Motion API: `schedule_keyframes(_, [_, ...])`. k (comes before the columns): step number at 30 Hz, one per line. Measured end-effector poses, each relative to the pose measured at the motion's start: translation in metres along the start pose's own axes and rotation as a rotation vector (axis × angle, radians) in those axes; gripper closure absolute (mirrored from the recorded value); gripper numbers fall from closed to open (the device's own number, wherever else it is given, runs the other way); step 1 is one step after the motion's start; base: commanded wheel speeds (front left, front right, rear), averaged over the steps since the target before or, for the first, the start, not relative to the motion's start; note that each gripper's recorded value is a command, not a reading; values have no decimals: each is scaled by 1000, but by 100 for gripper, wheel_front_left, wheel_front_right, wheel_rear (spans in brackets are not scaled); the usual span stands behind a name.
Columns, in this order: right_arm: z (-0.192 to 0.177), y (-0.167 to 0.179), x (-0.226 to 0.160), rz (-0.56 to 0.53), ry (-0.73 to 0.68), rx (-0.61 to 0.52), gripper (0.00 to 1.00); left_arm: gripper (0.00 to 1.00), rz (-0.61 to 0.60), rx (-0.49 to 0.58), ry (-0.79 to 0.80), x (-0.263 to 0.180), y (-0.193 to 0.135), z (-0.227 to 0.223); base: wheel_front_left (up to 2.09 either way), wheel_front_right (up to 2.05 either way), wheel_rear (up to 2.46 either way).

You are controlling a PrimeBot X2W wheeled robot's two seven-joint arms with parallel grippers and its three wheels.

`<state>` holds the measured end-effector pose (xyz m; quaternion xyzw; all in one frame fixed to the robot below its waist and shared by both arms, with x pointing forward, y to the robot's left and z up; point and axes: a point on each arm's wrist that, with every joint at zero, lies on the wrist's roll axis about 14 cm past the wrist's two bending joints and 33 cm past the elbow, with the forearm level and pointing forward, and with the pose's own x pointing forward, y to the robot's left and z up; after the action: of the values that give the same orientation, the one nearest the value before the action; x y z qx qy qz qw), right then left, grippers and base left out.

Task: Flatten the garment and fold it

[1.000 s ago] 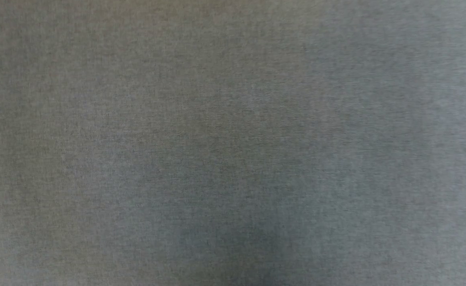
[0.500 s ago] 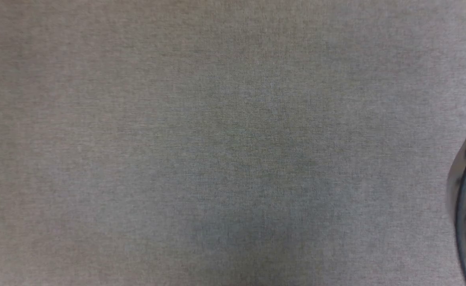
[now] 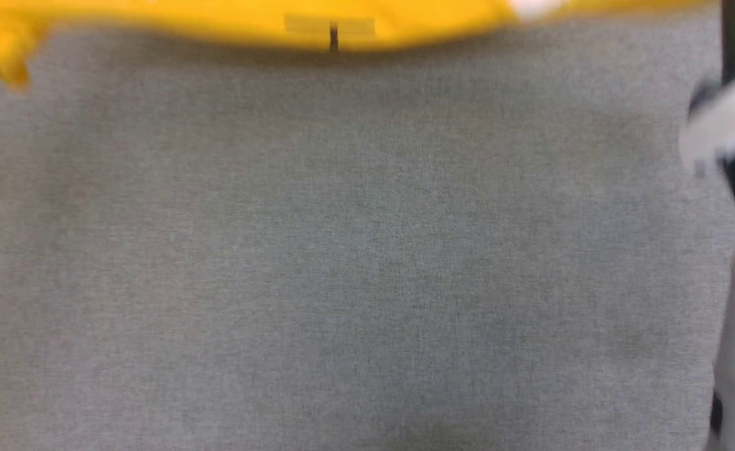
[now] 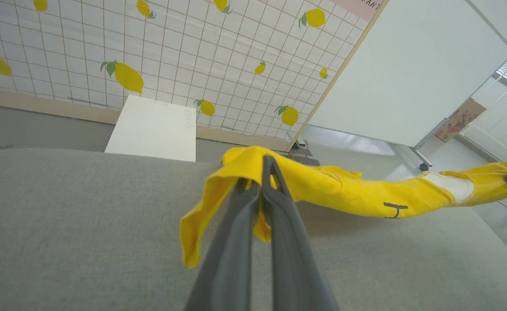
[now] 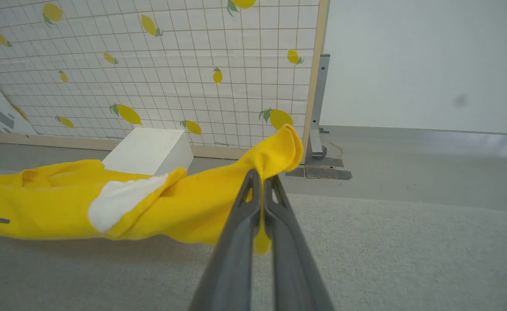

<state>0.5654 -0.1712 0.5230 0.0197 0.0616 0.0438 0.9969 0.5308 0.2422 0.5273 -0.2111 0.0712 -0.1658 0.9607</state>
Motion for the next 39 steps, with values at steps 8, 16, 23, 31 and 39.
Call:
schedule_keyframes(8, [-49, -27, -92, -51, 274, 159, 100, 100, 117, -214, 236, -97, -3, -67, 0, 0, 0])
schedule_keyframes(16, [-117, -23, -179, -52, 556, 292, 100, 100, 222, -282, 394, -178, -13, -123, 0, 0, 0])
schedule_keyframes(23, [-164, -34, -258, -121, 825, 331, 100, 100, 225, -397, 585, -230, -51, -170, 0, 0, 0])
schedule_keyframes(31, [-171, -54, -319, -191, 950, 403, 100, 100, 226, -433, 597, -263, -68, -165, 0, 0, 0])
schedule_keyframes(39, [-155, -33, -301, -103, 851, 381, 100, 100, 186, -319, 411, -244, -75, -136, 0, 0, 0])
